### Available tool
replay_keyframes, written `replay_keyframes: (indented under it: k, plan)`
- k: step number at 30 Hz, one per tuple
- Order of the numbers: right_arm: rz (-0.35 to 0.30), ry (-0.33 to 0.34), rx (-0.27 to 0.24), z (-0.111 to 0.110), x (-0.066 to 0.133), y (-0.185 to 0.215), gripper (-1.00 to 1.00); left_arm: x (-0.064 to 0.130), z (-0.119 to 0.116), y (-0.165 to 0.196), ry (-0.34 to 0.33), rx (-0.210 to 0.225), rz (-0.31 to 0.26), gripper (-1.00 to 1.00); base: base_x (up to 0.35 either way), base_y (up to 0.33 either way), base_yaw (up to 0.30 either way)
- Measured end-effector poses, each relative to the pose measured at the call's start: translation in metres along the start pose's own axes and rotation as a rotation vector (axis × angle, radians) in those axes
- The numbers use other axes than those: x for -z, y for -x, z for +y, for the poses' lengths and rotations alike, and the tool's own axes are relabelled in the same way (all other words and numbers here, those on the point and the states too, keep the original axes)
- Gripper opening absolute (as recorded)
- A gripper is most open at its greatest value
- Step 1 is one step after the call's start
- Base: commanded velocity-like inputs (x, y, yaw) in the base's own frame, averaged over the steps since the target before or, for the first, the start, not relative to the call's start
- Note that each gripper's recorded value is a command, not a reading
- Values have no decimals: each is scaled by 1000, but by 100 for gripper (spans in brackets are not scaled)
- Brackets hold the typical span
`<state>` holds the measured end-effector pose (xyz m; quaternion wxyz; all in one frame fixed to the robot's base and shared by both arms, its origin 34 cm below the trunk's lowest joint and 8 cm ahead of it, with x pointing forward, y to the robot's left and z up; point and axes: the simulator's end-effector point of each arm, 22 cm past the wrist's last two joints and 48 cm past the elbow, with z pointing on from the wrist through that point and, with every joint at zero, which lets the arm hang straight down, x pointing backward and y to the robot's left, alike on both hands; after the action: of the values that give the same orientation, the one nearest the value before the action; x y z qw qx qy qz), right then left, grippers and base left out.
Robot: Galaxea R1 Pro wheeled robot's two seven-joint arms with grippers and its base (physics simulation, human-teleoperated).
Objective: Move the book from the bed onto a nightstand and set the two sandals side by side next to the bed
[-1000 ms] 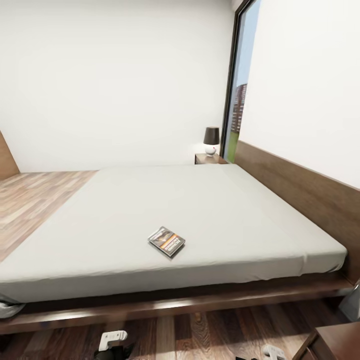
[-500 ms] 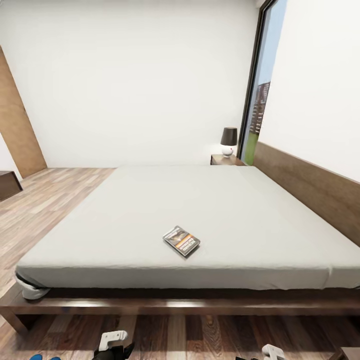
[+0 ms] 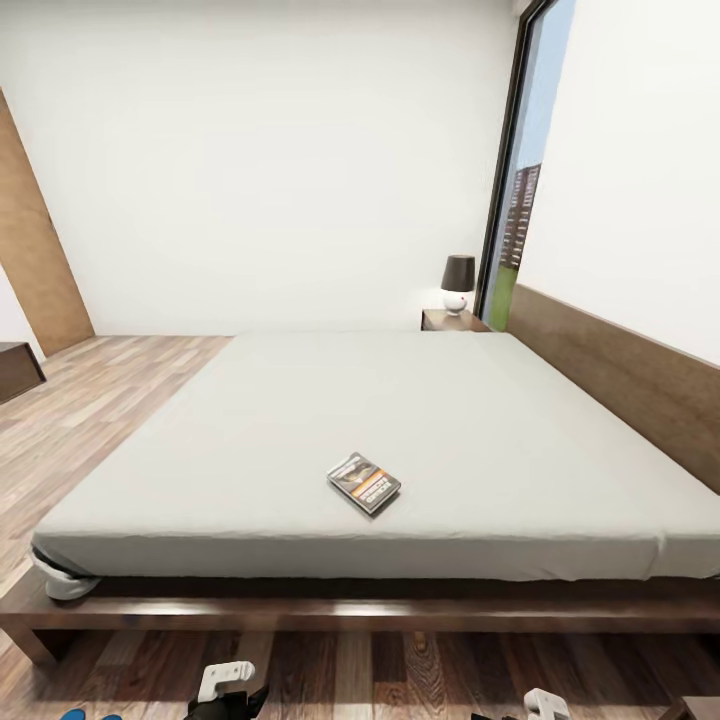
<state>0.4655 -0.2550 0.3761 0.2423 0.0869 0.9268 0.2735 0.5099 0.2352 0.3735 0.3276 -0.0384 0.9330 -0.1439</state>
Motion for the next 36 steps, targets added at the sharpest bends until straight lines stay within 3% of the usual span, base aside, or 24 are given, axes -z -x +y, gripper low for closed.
replay_keyframes:
  k: [25,36]
  plan:
    - [1,-3,0,28,33,28,100,32,-16,37,-1,-1,1,100,0,0,0]
    - [2,-4,-1,40,48,39,100,44,-35,51,-16,8,2,100,0,0,0]
